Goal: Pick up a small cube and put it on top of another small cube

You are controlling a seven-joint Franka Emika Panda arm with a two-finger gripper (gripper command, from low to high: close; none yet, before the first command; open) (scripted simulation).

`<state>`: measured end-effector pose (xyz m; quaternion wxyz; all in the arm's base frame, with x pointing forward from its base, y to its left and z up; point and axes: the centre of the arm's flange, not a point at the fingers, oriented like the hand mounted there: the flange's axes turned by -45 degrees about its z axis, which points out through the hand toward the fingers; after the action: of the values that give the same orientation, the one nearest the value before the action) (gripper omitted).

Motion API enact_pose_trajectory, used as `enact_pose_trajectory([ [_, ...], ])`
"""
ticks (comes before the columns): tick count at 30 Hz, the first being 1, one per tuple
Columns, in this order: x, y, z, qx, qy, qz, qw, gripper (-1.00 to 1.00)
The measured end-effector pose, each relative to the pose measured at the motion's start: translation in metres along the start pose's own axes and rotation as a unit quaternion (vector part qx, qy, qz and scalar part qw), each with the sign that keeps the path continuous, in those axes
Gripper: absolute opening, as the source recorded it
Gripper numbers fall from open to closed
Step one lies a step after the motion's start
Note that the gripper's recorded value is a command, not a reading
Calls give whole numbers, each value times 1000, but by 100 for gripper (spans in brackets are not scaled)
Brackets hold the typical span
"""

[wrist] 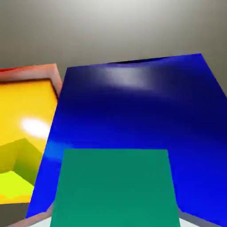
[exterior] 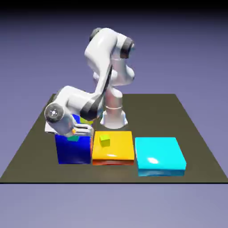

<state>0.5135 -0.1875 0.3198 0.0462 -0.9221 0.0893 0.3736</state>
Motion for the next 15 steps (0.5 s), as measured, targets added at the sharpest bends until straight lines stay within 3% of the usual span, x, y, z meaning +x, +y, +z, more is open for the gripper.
enact_pose_trajectory([
  [7, -94, -6, -27, 46, -23, 58, 997, -100],
  [14, -83, -10, 36, 47, -23, 58, 997, -100],
  [15, -82, -10, 37, 47, -23, 58, 997, 100],
])
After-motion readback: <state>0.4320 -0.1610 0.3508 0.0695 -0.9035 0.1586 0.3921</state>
